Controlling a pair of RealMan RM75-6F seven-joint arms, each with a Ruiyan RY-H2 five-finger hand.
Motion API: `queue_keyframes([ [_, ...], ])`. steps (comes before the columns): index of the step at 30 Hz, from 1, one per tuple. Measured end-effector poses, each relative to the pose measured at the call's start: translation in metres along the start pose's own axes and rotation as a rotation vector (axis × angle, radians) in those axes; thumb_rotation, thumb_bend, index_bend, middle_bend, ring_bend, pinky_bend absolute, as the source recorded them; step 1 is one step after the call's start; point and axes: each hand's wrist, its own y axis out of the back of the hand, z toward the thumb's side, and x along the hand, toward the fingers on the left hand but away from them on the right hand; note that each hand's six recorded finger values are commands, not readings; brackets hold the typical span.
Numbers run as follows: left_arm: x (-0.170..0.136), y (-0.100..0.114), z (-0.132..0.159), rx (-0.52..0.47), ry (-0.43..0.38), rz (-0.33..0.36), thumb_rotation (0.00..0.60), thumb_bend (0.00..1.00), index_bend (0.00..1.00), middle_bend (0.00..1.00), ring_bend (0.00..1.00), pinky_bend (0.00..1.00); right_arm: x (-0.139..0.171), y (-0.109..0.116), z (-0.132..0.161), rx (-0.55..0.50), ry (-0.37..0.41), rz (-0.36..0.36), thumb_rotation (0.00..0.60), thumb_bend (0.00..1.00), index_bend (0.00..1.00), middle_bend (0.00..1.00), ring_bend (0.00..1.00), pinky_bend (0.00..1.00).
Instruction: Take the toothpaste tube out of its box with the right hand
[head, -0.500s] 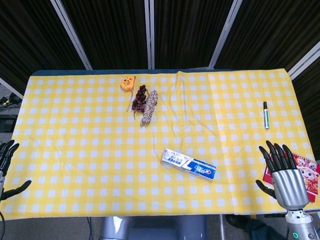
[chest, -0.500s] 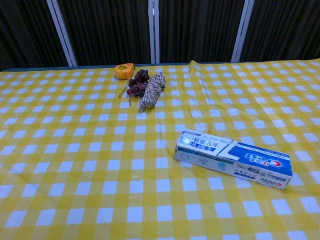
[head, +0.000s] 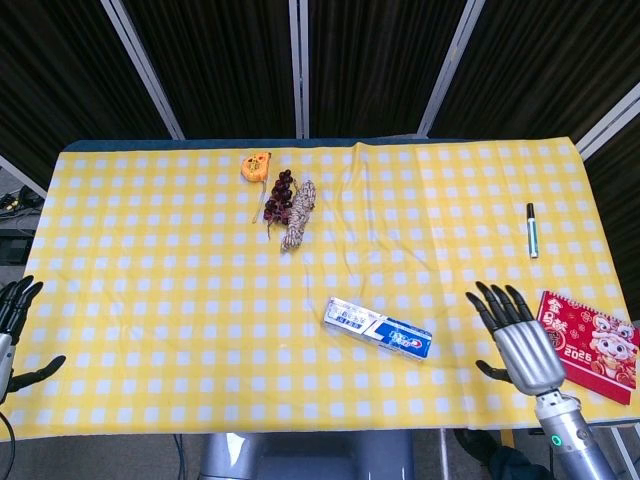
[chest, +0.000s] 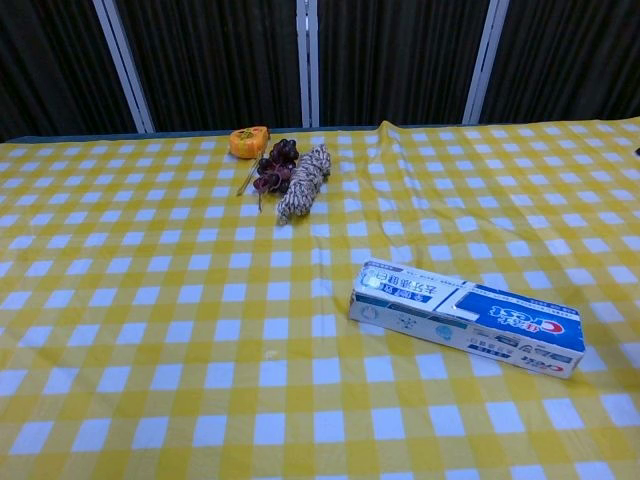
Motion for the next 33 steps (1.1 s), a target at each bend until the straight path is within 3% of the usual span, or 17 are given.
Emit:
queue_keyframes([
  [5, 0.006, -0.005, -0.003, 0.008, 0.017, -0.018, 0.600, 0.00, 0.00, 0.00, 0.00, 0.00, -0.036, -0.022, 0.029, 0.000, 0.104, 0.159, 0.600, 0.00, 0.00, 0.01, 0.00, 0.21],
  [11, 0.012, -0.010, -0.008, 0.017, 0.040, -0.030, 0.600, 0.00, 0.00, 0.00, 0.00, 0.00, -0.076, -0.038, 0.072, -0.042, 0.188, 0.246, 0.600, 0.00, 0.00, 0.04, 0.04, 0.24],
  [16, 0.014, -0.012, -0.010, 0.022, 0.049, -0.038, 0.600, 0.00, 0.00, 0.00, 0.00, 0.00, -0.095, -0.051, 0.092, -0.040, 0.193, 0.259, 0.600, 0.00, 0.00, 0.05, 0.07, 0.28],
  [24, 0.013, -0.013, -0.009, 0.023, 0.046, -0.041, 0.600, 0.00, 0.00, 0.00, 0.00, 0.00, -0.114, -0.072, 0.108, -0.031, 0.128, 0.273, 0.600, 0.00, 0.00, 0.08, 0.11, 0.32],
  [28, 0.013, -0.013, -0.010, 0.022, 0.047, -0.040, 0.600, 0.00, 0.00, 0.00, 0.00, 0.00, -0.121, -0.078, 0.111, 0.007, 0.117, 0.256, 0.600, 0.00, 0.05, 0.16, 0.20, 0.41],
  [33, 0.014, -0.013, -0.011, 0.021, 0.050, -0.041, 0.600, 0.00, 0.00, 0.00, 0.00, 0.00, -0.125, -0.082, 0.113, 0.022, 0.105, 0.230, 0.600, 0.02, 0.21, 0.35, 0.38, 0.54],
])
